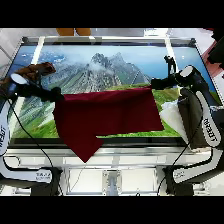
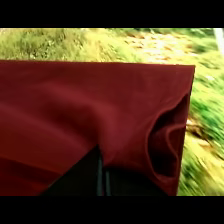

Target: Fold the shirts.

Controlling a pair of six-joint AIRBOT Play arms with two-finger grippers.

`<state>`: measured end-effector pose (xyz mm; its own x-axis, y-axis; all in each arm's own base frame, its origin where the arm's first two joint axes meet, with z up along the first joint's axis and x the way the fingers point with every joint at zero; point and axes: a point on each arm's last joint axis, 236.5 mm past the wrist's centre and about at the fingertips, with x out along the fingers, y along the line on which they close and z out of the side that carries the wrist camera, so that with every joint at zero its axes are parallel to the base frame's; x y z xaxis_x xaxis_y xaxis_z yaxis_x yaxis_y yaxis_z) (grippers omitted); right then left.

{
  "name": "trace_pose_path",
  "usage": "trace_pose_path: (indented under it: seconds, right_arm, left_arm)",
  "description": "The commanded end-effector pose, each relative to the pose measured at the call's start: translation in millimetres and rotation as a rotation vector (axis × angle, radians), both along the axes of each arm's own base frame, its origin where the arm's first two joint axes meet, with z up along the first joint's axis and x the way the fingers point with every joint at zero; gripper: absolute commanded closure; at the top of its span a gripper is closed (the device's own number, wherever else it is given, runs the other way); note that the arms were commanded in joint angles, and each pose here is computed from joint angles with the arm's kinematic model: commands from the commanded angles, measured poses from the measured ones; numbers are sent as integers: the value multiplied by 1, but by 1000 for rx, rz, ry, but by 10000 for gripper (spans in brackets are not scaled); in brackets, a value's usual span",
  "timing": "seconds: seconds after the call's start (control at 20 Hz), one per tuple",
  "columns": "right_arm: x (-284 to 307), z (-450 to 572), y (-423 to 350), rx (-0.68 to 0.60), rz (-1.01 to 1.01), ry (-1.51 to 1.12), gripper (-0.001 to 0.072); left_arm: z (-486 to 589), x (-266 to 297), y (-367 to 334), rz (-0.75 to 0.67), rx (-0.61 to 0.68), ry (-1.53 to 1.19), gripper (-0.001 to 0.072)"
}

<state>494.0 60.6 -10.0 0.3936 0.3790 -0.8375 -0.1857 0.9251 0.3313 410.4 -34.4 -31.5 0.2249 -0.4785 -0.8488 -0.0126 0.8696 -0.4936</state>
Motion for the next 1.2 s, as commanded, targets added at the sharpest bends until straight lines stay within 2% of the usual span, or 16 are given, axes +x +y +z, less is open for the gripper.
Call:
trace_pose_path:
  seconds: [0.0,0.35,0.9,0.95,1.0,1.05,1.15]
  right_arm:
    - [-9,-7,-5,-29,14,38,681]
    - [-41,-59,-6,-37,2,150,681]
    - [-50,-92,-10,-44,-37,174,677]
    - [-55,-92,-8,-30,-49,203,641]
    - [-62,-90,-7,-16,-57,240,487]
    - [-71,-84,-5,-9,-31,276,324]
    - [-87,-56,-13,-45,27,314,322]
  left_arm:
    - [-37,-28,3,20,25,93,697]
    - [-42,-8,15,94,61,22,697]
    - [-43,-8,17,93,72,23,696]
    - [-41,-7,15,104,57,27,623]
    - [-35,-6,8,113,21,28,322]
    - [-24,-3,1,111,-15,22,81]
    - [19,4,-12,53,-65,-63,64]
